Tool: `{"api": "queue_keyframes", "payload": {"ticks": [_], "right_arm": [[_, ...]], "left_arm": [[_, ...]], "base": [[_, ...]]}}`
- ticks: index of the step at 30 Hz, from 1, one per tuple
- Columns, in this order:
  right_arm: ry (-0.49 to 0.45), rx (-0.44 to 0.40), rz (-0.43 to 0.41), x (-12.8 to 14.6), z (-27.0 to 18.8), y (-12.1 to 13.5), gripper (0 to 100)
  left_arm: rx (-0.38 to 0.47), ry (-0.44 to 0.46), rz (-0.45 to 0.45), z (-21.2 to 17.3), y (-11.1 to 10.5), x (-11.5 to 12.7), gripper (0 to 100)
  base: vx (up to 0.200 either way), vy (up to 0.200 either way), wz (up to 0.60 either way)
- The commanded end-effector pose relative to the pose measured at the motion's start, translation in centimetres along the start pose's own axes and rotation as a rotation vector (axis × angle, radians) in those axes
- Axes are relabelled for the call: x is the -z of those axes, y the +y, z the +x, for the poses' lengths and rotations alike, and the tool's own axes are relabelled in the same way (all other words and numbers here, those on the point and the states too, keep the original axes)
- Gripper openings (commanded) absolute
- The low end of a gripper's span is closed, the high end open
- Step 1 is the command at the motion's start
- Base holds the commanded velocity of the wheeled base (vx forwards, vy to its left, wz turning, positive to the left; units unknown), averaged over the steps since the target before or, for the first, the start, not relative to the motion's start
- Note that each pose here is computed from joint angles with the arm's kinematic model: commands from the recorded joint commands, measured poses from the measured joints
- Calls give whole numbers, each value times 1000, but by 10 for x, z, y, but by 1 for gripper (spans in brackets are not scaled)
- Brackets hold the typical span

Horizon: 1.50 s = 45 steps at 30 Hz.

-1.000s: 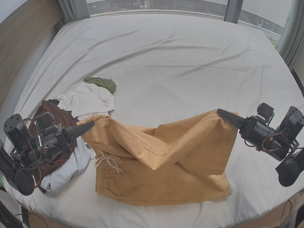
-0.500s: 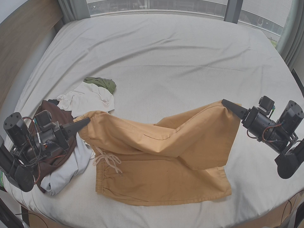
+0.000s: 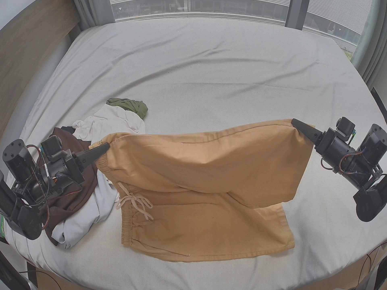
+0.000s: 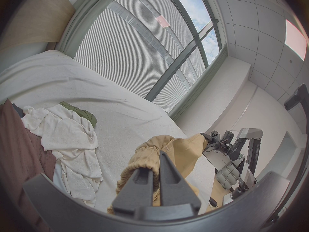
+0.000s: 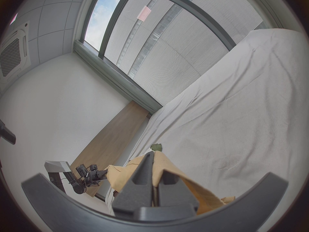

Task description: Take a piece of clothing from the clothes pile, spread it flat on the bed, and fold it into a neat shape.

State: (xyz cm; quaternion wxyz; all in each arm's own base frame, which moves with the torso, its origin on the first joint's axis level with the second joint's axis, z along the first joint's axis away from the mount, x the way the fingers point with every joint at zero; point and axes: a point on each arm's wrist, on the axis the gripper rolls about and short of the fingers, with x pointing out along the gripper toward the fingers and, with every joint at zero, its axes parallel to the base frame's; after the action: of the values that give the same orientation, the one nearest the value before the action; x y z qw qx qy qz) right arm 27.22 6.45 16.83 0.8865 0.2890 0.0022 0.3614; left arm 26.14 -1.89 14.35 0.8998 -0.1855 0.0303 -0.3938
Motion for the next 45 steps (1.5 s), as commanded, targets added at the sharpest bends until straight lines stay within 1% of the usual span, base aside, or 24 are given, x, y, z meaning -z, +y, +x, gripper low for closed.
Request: {"api": "queue_keyframes", "payload": {"ticks": [1,7,16,23,26,31,34,36,39,42,45], "right_arm": [[-23,2,-14,-8,-3,0,0],[-26,0,-17,-13,-6,-3,0],[-47,-19,-27,-19,-5,2,0],[-45,-28,-40,-18,-1,2,0],[-29,-17,-35,-13,3,-6,0],[-11,-5,-29,-7,10,-15,0],[-11,-5,-32,-5,23,-26,0],[-15,-6,-35,-4,29,-31,0],[-29,-19,-43,-9,33,-31,0],[-46,-30,-55,-14,37,-30,0],[-51,-25,-56,-14,41,-37,0]], "left_arm": [[0,-7,6,0,0,-2,0],[-8,-12,9,-1,2,-3,0],[-2,-3,9,1,2,-1,0],[-1,-12,21,2,3,-4,0],[-5,-17,25,2,5,-5,0],[-9,-3,13,3,7,0,0],[-20,16,-1,6,14,7,0],[-25,16,8,8,19,7,0],[-27,8,15,11,23,5,0],[-28,3,16,11,23,4,0],[-30,-5,19,12,24,2,0]], "base": [[0,0,0],[0,0,0],[0,0,0],[0,0,0],[0,0,0],[0,0,0],[0,0,0],[0,0,0],[0,0,0],[0,0,0],[0,0,0]]}}
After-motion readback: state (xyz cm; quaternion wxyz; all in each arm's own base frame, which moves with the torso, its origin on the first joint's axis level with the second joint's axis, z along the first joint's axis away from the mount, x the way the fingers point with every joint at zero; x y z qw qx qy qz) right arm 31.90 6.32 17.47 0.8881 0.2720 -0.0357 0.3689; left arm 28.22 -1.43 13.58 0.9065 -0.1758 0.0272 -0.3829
